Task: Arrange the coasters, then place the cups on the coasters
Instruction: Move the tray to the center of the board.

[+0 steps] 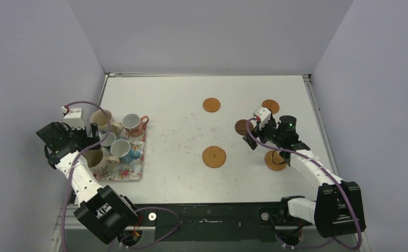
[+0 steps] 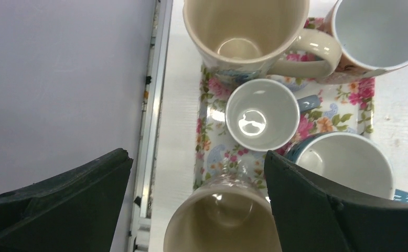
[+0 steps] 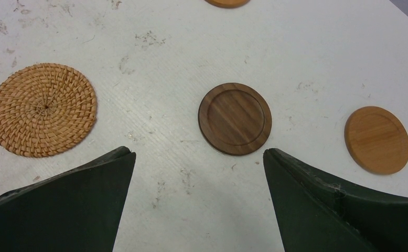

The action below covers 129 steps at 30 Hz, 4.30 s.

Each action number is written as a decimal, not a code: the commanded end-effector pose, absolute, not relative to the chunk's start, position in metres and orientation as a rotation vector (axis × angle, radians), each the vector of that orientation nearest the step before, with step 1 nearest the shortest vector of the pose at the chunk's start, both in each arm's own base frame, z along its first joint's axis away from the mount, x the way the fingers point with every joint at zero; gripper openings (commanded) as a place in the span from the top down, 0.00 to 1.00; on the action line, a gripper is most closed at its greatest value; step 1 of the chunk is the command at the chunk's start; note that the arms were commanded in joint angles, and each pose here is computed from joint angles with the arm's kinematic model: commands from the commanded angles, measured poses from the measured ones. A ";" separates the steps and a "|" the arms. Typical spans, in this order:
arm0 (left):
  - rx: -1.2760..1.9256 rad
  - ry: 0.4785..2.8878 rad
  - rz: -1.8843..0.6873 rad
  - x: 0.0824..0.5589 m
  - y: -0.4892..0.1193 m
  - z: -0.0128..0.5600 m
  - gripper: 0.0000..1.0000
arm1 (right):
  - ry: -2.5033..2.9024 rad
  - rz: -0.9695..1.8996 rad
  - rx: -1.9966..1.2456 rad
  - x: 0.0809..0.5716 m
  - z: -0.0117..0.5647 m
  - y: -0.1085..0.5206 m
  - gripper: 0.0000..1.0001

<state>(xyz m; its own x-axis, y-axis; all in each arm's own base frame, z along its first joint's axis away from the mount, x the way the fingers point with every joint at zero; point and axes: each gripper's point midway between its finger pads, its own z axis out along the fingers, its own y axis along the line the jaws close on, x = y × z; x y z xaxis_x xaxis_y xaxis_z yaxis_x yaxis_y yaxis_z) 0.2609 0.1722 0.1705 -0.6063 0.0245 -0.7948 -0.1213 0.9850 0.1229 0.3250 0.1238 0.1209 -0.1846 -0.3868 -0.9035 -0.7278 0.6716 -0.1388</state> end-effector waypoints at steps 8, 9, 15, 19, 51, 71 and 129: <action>-0.087 2.080 0.145 0.299 0.178 0.189 0.11 | 1.728 0.393 -0.927 0.325 0.133 0.130 0.00; -0.083 2.091 0.147 0.301 0.177 0.185 0.12 | 1.726 0.396 -0.928 0.324 0.133 0.131 0.00; -0.036 2.132 0.211 0.309 0.164 0.166 0.12 | 1.719 0.431 -0.954 0.325 0.143 0.145 0.00; 0.046 2.108 0.234 0.311 0.146 0.176 0.17 | 1.718 0.459 -0.970 0.324 0.145 0.157 0.00; 0.304 2.250 0.306 0.376 -0.060 0.098 0.40 | 1.784 0.353 -1.046 0.326 0.088 0.147 0.00; 0.155 2.499 0.301 0.354 -0.023 0.048 0.43 | 1.781 0.358 -1.063 0.324 0.087 0.147 0.00; 0.564 2.393 0.168 0.431 -0.105 0.007 1.00 | 1.789 0.372 -1.076 0.322 0.086 0.149 0.00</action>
<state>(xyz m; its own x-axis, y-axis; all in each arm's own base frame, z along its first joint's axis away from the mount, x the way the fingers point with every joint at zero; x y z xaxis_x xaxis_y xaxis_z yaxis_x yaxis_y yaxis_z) 0.4193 -0.0382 0.0185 -0.7762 0.3425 -0.5294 0.1483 0.9152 0.3747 0.3177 0.1419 0.0730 -0.1901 -0.5093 -0.8394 -0.7909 0.5859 -0.1764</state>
